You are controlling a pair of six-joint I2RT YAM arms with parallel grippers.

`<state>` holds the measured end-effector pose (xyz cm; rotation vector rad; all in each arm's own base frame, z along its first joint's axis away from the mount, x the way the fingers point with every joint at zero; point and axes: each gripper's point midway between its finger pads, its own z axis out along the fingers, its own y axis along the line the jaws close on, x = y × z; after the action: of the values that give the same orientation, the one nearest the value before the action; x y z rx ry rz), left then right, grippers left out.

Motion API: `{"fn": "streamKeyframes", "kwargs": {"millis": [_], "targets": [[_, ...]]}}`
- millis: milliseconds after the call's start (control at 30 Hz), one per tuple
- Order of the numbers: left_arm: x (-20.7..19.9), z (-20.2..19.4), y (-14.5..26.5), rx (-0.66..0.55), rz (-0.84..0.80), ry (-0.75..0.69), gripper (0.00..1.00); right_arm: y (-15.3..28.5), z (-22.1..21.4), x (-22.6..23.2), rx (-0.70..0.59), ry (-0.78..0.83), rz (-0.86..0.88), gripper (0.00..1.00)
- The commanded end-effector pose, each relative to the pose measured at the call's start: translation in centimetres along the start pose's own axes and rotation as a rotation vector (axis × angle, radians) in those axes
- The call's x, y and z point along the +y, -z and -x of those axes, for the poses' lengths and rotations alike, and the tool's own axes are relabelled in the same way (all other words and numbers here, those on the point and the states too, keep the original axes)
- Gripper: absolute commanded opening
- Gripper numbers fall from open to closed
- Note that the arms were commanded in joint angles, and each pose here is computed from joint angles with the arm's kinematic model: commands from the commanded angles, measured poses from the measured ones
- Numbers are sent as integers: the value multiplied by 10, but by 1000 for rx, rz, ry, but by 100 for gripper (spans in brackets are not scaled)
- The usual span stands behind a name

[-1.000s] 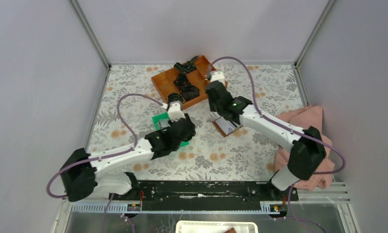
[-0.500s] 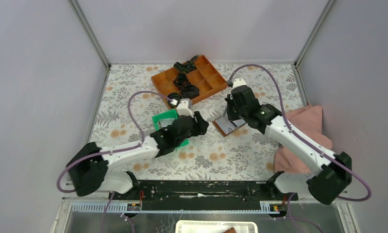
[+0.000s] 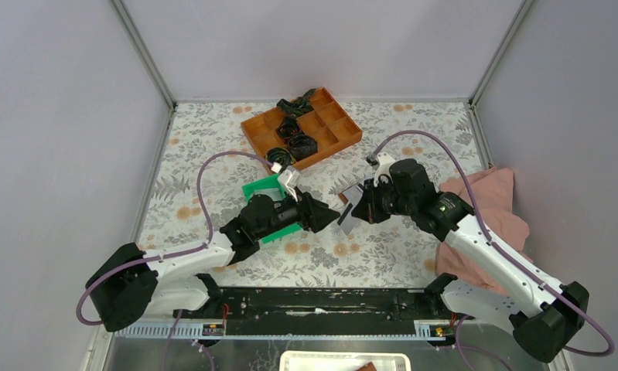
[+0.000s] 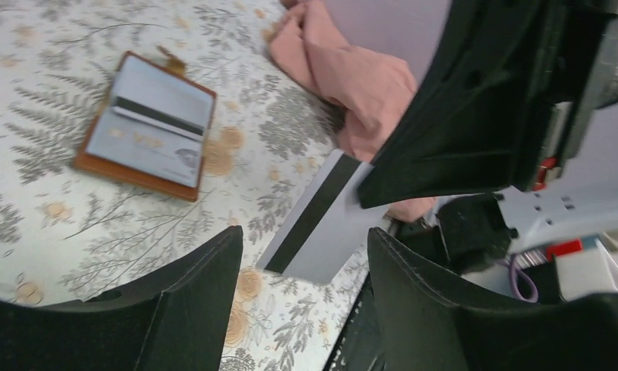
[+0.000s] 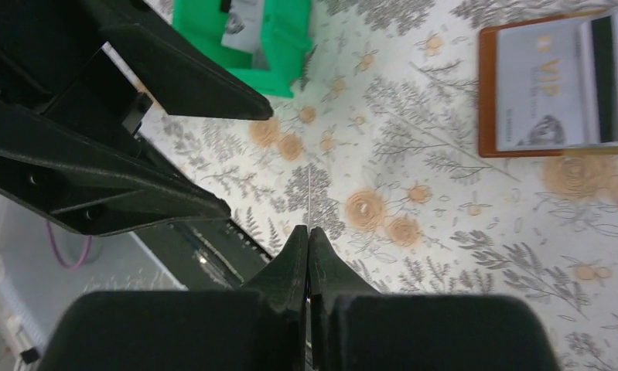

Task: Put the credit cards into the card holder
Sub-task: Pick up the credit card from the storage box.

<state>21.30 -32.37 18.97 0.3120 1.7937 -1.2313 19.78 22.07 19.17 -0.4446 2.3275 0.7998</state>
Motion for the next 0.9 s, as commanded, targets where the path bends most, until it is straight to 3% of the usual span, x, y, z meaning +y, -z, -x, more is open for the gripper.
{"fn": "streamKeyframes", "kwargs": {"millis": [0,400,867], "targets": [[-39,7,5,11,-222,-80,67,9,-6,30,29,-30,162,0],[-27,5,32,34,-292,-59,65,16,-12,49,63,-53,270,0],[-34,-15,28,151,-403,-11,62,2,-13,60,85,-94,366,0]]}}
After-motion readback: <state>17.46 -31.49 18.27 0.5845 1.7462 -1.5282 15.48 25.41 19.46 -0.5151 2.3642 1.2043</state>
